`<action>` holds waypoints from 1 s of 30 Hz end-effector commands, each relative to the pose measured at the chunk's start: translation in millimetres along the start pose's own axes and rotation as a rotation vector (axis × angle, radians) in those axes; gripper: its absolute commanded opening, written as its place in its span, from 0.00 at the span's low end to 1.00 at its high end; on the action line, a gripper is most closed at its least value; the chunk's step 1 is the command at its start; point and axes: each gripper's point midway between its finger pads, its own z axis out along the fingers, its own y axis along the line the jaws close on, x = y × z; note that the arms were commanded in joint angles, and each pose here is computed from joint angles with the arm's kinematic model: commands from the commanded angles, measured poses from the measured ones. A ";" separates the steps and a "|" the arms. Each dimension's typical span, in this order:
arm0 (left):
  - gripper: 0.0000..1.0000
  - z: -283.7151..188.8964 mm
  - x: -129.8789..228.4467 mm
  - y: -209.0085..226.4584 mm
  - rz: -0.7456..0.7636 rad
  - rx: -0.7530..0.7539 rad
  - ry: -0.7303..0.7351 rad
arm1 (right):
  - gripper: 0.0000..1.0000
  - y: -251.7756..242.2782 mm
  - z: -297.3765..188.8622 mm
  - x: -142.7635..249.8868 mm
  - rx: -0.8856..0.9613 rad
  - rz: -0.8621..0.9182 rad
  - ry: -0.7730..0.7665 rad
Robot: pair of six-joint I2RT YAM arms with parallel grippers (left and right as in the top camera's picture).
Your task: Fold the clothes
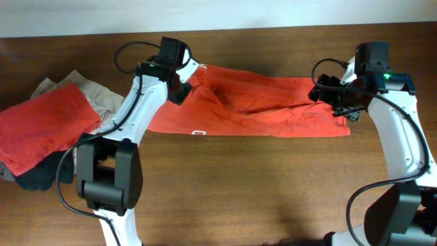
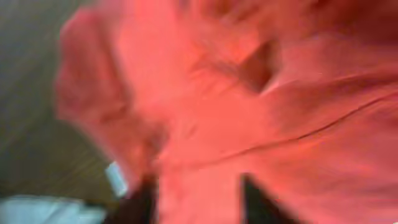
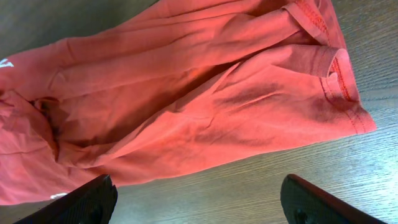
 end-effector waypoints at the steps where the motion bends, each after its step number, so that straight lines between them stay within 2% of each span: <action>1: 0.11 18.9 -10.4 -40.8 0.007 0.171 -0.045 | 0.89 1.9 -2.2 -0.9 0.007 -0.043 -0.007; 6: 0.01 53.1 2.7 -68.8 0.027 0.242 0.014 | 0.89 1.0 -2.2 0.5 0.010 -0.041 -0.001; 12: 0.01 76.1 5.4 -75.4 0.003 0.249 0.022 | 0.89 0.7 -2.3 0.3 0.010 -0.040 -0.002; 25: 0.03 80.8 -37.2 -59.8 -0.012 0.183 -0.152 | 0.89 -0.5 -2.3 0.0 0.017 -0.040 -0.004; 30: 0.05 74.9 -71.9 -48.2 -0.012 0.131 -0.295 | 0.88 -1.7 -2.3 3.2 0.022 -0.038 0.009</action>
